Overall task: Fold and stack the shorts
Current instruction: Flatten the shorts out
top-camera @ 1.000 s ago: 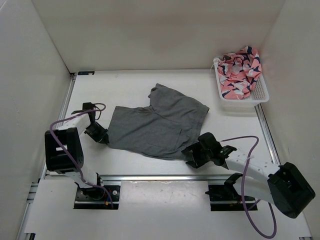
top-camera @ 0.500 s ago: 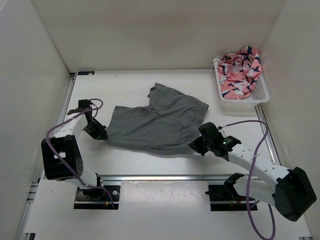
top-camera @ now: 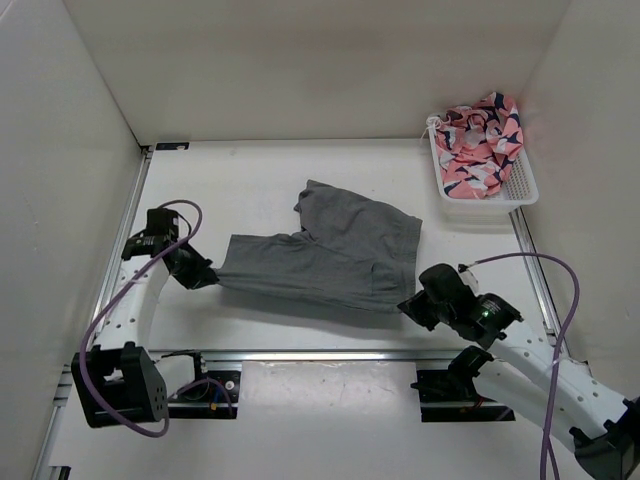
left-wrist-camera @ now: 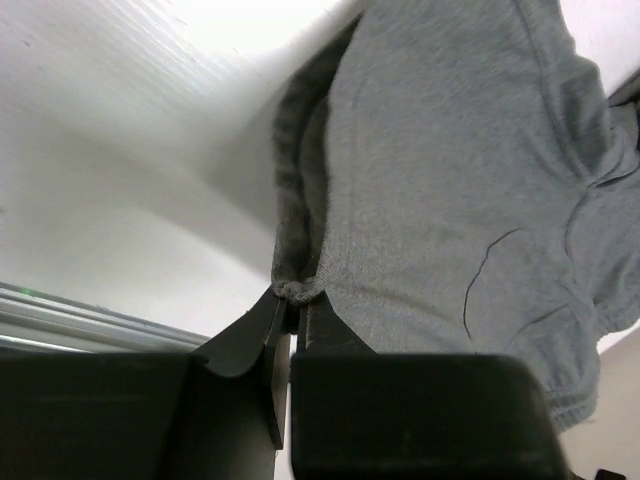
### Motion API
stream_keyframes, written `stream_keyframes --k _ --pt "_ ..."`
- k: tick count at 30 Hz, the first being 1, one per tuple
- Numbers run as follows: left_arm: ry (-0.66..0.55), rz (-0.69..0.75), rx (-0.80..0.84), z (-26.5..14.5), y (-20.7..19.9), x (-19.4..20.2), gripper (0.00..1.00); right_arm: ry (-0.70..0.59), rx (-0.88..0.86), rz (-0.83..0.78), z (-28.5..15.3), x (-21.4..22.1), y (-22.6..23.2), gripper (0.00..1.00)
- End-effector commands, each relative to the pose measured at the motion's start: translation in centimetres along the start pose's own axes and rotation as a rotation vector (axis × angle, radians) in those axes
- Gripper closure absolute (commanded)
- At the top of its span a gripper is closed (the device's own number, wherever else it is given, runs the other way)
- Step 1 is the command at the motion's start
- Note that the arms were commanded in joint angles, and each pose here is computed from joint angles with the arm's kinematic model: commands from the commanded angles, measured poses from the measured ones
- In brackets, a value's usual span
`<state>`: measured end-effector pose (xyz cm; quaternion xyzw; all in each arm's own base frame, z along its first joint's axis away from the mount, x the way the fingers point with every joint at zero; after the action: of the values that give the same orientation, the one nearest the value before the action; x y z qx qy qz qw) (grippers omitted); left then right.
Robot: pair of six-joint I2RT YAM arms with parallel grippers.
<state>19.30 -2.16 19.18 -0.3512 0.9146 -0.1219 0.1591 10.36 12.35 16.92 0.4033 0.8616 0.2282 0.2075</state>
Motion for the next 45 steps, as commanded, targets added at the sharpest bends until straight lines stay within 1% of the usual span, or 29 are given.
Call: stream_keyframes --k 1,2,3,5,6,7,8,9,10,11,13,14,16,17,20,23,25,27,31,32,35,37,39,40,41,42,43,44,45 --pt "-0.038 -0.014 0.020 -0.7 -1.1 -1.2 0.90 -0.118 0.044 -0.042 -0.5 -1.2 -0.8 1.00" --pt "-0.044 -0.001 0.005 -0.9 -1.2 -1.6 0.90 -0.153 0.064 -0.068 -0.4 -1.6 -0.3 1.00" --pt "-0.051 0.009 -0.002 -0.9 -1.6 -2.2 0.90 -0.173 0.031 -0.111 -1.3 -2.0 1.3 1.00" --pt "-0.103 0.025 0.023 -2.8 -2.8 -3.5 0.90 -0.209 0.045 -0.192 -1.4 -2.5 3.3 1.00" --pt "-0.123 0.038 0.026 -3.4 -3.2 -4.2 0.90 -0.238 -0.010 -0.216 -2.9 -3.2 5.7 1.00" --pt "-0.140 0.041 0.039 -4.2 -3.8 -4.7 0.90 -0.264 0.012 -0.324 -2.9 -3.6 6.7 1.00" --pt "-0.212 0.060 0.081 -6.6 -5.1 -5.9 0.90 -0.281 -0.015 -0.369 -3.6 -4.0 8.1 1.00" --pt "-0.223 0.071 0.077 -7.7 -5.4 -6.2 0.90 -0.303 -0.089 -0.397 -5.7 -4.5 10.7 1.00" --pt "-0.259 0.073 0.090 -9.0 -5.9 -6.7 0.90 -0.322 -0.083 -0.502 -6.0 -5.0 11.6 1.00" --pt "-0.329 0.093 0.141 -11.7 -7.0 -7.4 0.90 -0.337 -0.108 -0.542 -6.9 -5.3 12.6 1.00" --pt "-0.391 0.095 0.163 -14.5 -7.4 -7.6 0.90 -0.361 -0.197 -0.656 -9.8 -5.9 15.0 1.00" --pt "-0.461 0.103 0.215 -17.1 -8.0 -7.8 0.90 -0.367 -0.215 -0.688 -10.8 -6.1 15.3 1.00" --pt "-0.522 0.110 0.261 -19.8 -8.2 -7.4 0.90 -0.373 -0.297 -0.741 -13.5 -6.6 16.5 1.00" --pt "-0.551 0.106 0.275 -20.8 -8.3 -7.5 0.90 -0.374 -0.314 -0.793 -14.3 -6.7 16.6 1.00" --pt "-0.683 0.126 0.355 -26.0 -7.9 -6.0 0.90 -0.371 -0.449 -0.858 -18.5 -7.0 16.6 1.00" --pt "-0.789 0.111 0.374 -29.3 -6.8 -4.5 0.90 -0.369 -0.535 -0.895 -21.9 -7.3 16.0 1.00" --pt "-0.881 0.083 0.386 -31.8 -6.0 -3.4 0.90 -0.335 -0.593 -0.906 -23.7 -7.1 15.1 1.00" --pt "-0.966 0.066 0.432 -34.4 -4.9 -1.7 0.90 -0.337 -0.657 -0.901 -25.8 -7.2 14.3 1.00" --pt "-1.079 0.052 0.460 -37.4 -3.7 -0.4 0.90 -0.313 -0.665 -0.871 -27.2 -7.2 12.9 1.00" --pt "-1.098 0.041 0.455 -37.8 -3.5 -0.4 0.90 -0.324 -0.667 -0.852 -27.5 -7.3 12.7 1.00" --pt "-1.053 0.069 0.401 -36.2 -4.7 -2.0 0.90 -0.337 -0.620 -0.810 -26.6 -7.5 12.8 1.00" --pt "-0.984 0.089 0.369 -33.6 -6.5 -4.0 0.90 -0.339 -0.552 -0.816 -24.8 -7.5 13.5 1.00" --pt "-0.974 0.109 0.381 -31.7 -8.2 -6.0 0.90 -0.385 -0.466 -0.821 -22.4 -7.8 14.5 1.00" --pt "-0.931 0.121 0.339 -29.4 -8.9 -7.2 0.90 -0.409 -0.455 -0.828 -21.2 -7.8 15.8 1.00" --pt "-0.915 0.131 0.320 -28.2 -9.5 -8.1 0.90 -0.425 -0.429 -0.842 -20.2 -7.9 16.4 1.00" --pt "-0.849 0.141 0.276 -25.4 -11.0 -10.0 0.90 -0.437 -0.388 -0.888 -18.7 -7.9 17.0 1.00" --pt "-0.822 0.141 0.265 -23.7 -11.8 -11.4 0.90 -0.437 -0.315 -0.910 -16.1 -8.1 18.6 1.00" --pt "-0.777 0.163 0.254 -22.1 -12.4 -12.5 0.90 -0.436 -0.304 -0.921 -14.5 -8.3 19.9 1.00" --pt "-0.699 0.172 0.213 -18.2 -13.8 -14.6 0.90 -0.409 -0.293 -0.940 -12.5 -8.6 20.9 1.00"
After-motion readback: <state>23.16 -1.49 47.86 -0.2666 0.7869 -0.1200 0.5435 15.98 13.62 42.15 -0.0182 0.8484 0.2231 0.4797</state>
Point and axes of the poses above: each gripper's point midway between its finger pads, its own z axis out along the fingers, its own y axis along the line the jaws close on, x = y × z, the point moved 9 cm from there along -z, back along the fingers, and after that the axes turned 4 degrees about z, right-handed, at the moved point
